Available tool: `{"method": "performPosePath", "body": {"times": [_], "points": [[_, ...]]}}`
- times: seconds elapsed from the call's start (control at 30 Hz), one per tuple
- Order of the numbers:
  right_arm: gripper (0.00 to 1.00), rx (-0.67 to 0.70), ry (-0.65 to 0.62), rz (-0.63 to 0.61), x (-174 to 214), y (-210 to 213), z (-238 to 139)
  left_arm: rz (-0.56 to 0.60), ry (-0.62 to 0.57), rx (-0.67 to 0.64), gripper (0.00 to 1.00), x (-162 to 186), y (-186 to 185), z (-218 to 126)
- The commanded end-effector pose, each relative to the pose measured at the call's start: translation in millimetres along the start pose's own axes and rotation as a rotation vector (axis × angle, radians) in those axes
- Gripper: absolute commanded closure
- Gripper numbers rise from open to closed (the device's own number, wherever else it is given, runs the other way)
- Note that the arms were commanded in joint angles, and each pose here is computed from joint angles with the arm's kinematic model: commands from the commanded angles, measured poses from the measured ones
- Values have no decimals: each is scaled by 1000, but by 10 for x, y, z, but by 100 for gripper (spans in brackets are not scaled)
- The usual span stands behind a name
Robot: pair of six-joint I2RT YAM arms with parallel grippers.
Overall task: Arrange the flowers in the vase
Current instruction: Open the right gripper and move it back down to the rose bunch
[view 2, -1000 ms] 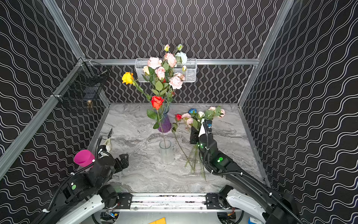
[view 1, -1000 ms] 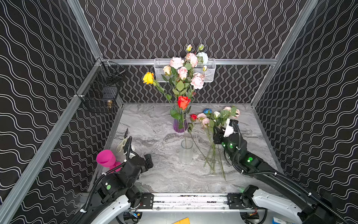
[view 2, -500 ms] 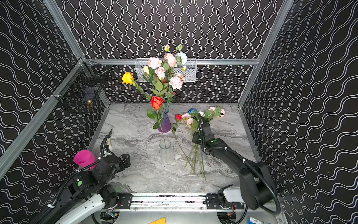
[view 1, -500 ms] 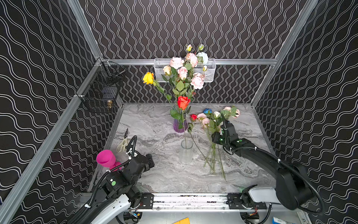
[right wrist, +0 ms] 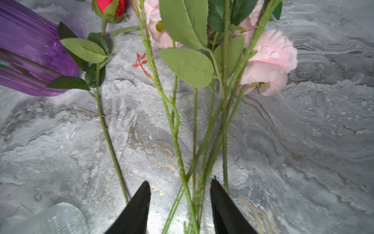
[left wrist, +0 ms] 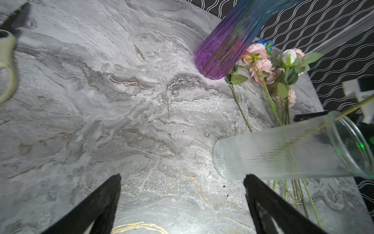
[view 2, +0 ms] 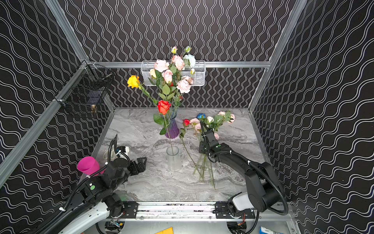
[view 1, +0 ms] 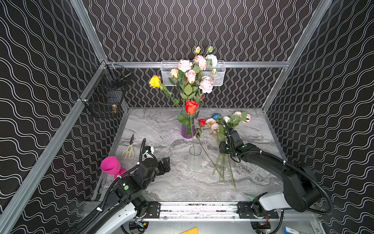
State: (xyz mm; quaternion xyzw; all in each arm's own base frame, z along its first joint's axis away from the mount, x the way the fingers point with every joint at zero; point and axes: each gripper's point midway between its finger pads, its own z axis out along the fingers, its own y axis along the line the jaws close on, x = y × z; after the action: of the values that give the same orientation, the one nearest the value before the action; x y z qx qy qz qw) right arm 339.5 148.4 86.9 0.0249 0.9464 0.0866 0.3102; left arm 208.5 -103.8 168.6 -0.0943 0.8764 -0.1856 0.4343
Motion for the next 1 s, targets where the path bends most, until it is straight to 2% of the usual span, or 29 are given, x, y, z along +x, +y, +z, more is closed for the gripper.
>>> {"method": "performPosePath", "body": {"times": [0.0,0.3,0.5,0.53,0.87,0.97], "points": [[50,2,-6,-15,-57,18,1,-23,-1,83,2,-27,-128,37],[53,-16,41,-36,-28,68,192,-83,64,130,2,3,-137,127],[67,20,76,-78,-93,109,456,-92,78,156,2,29,-176,145],[69,18,57,-81,-200,153,476,-93,79,163,2,31,-186,138],[74,70,109,-130,-265,182,848,-80,76,145,2,43,-132,101],[85,40,94,-116,-311,238,787,-72,80,139,2,38,-130,87]]}}
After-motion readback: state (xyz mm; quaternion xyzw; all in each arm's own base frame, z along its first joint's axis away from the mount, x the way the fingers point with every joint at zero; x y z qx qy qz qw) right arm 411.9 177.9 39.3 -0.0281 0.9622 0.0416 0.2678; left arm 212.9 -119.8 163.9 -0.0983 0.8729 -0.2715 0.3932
